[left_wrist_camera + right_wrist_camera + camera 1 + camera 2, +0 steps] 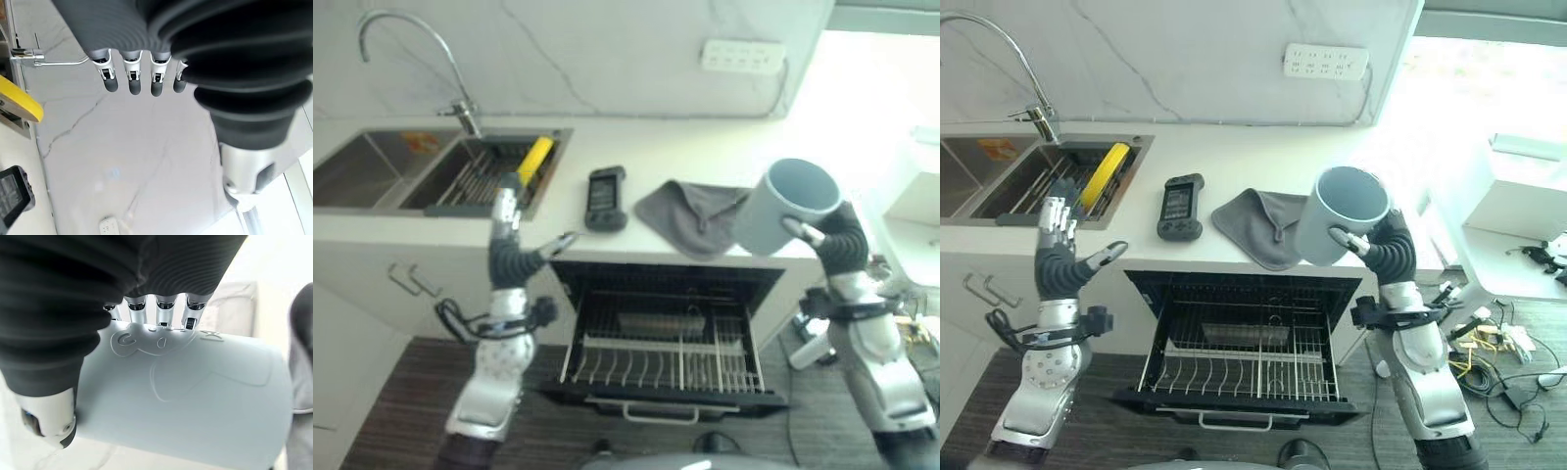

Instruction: Place the dishes in the dishwasher.

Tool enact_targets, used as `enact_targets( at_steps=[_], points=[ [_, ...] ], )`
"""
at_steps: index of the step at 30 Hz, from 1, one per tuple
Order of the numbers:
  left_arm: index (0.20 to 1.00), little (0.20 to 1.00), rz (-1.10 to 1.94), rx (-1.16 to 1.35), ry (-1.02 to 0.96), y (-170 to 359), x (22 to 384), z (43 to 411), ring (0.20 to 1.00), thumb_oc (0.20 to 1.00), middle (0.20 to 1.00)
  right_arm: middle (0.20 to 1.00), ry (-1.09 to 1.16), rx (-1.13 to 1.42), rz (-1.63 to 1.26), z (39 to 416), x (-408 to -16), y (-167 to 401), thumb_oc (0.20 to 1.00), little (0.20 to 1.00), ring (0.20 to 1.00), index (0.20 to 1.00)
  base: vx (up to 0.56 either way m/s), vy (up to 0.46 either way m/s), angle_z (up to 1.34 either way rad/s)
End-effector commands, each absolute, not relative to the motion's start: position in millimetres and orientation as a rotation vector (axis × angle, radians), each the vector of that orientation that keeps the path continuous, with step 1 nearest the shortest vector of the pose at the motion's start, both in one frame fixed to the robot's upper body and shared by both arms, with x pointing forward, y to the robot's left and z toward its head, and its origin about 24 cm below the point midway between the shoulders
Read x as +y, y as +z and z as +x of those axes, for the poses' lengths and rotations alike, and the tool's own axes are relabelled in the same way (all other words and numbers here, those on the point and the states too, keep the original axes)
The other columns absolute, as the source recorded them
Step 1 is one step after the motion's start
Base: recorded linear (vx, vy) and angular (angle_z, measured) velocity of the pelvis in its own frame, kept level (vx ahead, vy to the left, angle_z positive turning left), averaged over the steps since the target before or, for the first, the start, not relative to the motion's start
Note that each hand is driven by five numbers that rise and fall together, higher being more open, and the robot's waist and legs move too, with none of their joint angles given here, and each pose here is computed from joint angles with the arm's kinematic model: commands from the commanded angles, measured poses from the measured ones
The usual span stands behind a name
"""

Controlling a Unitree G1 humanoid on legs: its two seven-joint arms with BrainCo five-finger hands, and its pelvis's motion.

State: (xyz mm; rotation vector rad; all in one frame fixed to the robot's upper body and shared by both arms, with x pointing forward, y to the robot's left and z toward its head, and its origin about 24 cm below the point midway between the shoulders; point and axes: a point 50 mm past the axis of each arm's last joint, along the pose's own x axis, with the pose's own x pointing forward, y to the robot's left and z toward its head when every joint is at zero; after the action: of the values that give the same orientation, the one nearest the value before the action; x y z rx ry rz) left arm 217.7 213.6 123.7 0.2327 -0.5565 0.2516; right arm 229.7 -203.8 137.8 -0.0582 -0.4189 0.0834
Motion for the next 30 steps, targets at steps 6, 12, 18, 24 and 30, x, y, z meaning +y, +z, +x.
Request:
enact_targets(
  at_steps=[6,12,18,24,30],
  points=[
    [1.000,1.000,0.220,-1.013,0.280,186.7,198.2,221.8,1.000,1.000,1.000,0.200,0.114,-0.741,-0.136,244.6,-189.0,194.9,0.200,0.200,0.200,0.200,-0.33,-0.031,0.06],
    [1.000,1.000,0.202,-1.032,0.295,188.8,197.9,221.1,1.000,1.000,1.000,0.200,0.106,-0.758,-0.136,246.3,-192.8,197.5,0.200,0.200,0.200,0.200,-0.12,0.015,-0.11],
    [1.000,1.000,0.213,-1.017,0.311,180.2,202.6,213.1,1.000,1.000,1.000,0.200,0.101,-0.684,-0.131,244.1,-196.8,183.3,0.200,0.200,0.200,0.200,0.09,0.037,-0.07],
    [1.000,1.000,0.217,-0.960,0.328,168.5,210.3,202.5,1.000,1.000,1.000,0.200,0.105,-0.484,-0.145,242.5,-198.6,147.7,0.200,0.200,0.200,0.200,0.22,0.030,-0.03],
    [1.000,1.000,0.225,-0.895,0.290,160.4,213.7,200.2,1.000,1.000,1.000,0.200,0.098,-0.244,-0.183,252.4,-202.9,101.7,0.200,0.200,0.200,0.200,0.18,0.006,0.03]
  ],
)
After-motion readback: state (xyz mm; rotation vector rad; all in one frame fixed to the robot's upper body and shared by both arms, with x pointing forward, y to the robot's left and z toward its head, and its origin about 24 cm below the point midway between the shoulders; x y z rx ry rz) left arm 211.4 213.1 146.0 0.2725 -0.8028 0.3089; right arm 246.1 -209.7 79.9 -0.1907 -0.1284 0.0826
